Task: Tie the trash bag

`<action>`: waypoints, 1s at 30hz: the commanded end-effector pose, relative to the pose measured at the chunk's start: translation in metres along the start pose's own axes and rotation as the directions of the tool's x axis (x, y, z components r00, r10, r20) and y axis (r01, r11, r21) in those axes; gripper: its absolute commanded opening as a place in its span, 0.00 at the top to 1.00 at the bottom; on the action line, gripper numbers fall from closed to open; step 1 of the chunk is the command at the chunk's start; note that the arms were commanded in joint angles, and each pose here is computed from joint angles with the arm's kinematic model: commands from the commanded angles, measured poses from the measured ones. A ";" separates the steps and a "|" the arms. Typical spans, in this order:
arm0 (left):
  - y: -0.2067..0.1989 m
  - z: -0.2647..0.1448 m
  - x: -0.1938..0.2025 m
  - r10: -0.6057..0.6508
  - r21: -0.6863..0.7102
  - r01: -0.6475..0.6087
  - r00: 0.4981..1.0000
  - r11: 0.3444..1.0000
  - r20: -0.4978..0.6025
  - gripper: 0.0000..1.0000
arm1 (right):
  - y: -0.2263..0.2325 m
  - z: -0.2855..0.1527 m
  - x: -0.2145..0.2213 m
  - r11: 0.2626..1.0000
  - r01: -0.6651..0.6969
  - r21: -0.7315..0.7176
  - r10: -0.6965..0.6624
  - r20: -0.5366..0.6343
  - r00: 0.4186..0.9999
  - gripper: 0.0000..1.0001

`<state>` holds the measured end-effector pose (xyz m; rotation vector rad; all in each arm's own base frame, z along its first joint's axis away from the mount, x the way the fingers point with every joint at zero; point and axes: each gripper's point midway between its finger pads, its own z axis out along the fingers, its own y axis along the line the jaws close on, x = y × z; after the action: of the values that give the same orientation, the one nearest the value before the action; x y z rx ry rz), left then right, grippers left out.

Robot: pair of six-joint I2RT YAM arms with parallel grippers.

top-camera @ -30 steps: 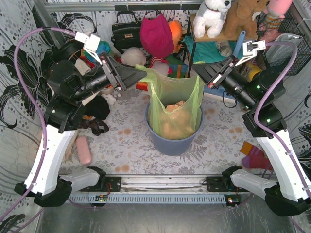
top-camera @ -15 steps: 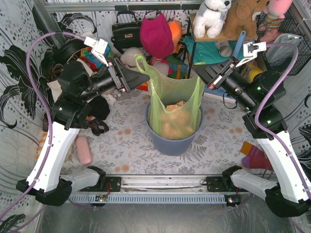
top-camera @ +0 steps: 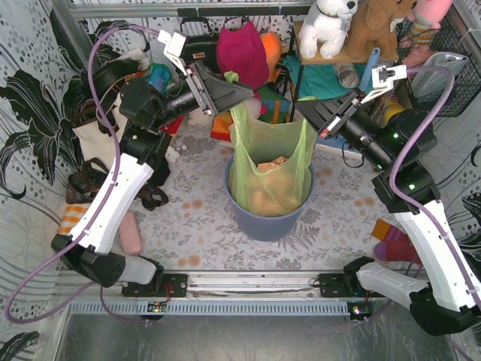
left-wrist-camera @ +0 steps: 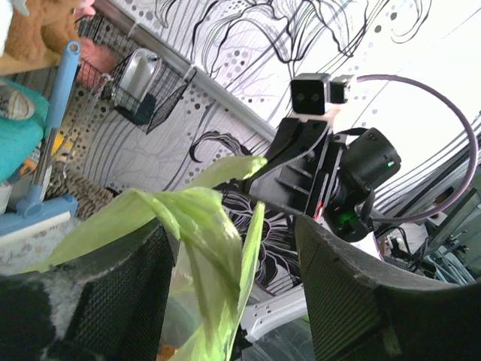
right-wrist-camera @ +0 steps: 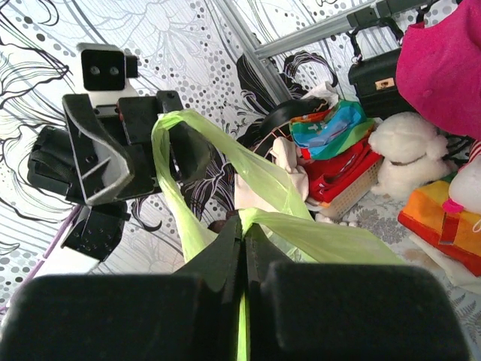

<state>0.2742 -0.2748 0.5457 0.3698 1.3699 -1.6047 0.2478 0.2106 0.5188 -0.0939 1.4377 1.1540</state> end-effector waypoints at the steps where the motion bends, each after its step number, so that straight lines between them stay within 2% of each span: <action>1: -0.050 0.005 -0.032 0.102 0.159 -0.111 0.993 0.981 0.065 0.30 | 0.010 0.014 -0.010 0.998 0.020 -0.060 -0.019 0.021 1.000 0.97; 4: -0.064 0.004 -0.051 0.151 0.165 -0.168 0.982 0.972 0.111 0.32 | 0.022 0.027 -0.021 0.993 0.039 -0.109 -0.036 0.025 0.999 0.92; 8: -0.084 -0.004 -0.077 0.223 0.129 -0.251 0.954 0.959 0.200 0.39 | 0.055 0.040 -0.048 0.968 0.070 -0.241 -0.051 0.082 0.995 0.90; 11: -0.102 -0.014 -0.092 0.260 0.120 -0.296 0.934 0.948 0.246 0.49 | 0.088 0.043 -0.071 0.922 0.090 -0.377 -0.040 0.139 0.989 0.90; 15: -0.118 -0.024 -0.099 0.307 0.096 -0.340 0.916 0.935 0.258 0.50 | 0.120 0.036 -0.094 0.869 0.123 -0.480 -0.028 0.201 0.979 0.93; 19: -0.109 -0.031 -0.088 0.305 0.047 -0.324 0.923 0.945 0.233 0.51 | 0.103 0.035 -0.081 0.895 0.095 -0.437 -0.011 0.191 0.981 0.94; 25: -0.057 -0.044 -0.054 0.255 -0.080 -0.245 0.950 0.966 0.179 0.51 | 0.048 0.046 -0.031 0.942 -0.014 -0.335 0.056 0.114 0.992 0.93; 30: -0.034 -0.040 -0.053 0.241 -0.138 -0.221 0.957 0.966 0.158 0.51 | 0.038 0.060 -0.021 0.941 -0.051 -0.336 0.085 0.090 0.992 0.90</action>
<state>0.2378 -0.2192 0.5989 0.3351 1.2025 -1.3835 0.2723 0.2597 0.5475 -0.2246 1.2547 1.3989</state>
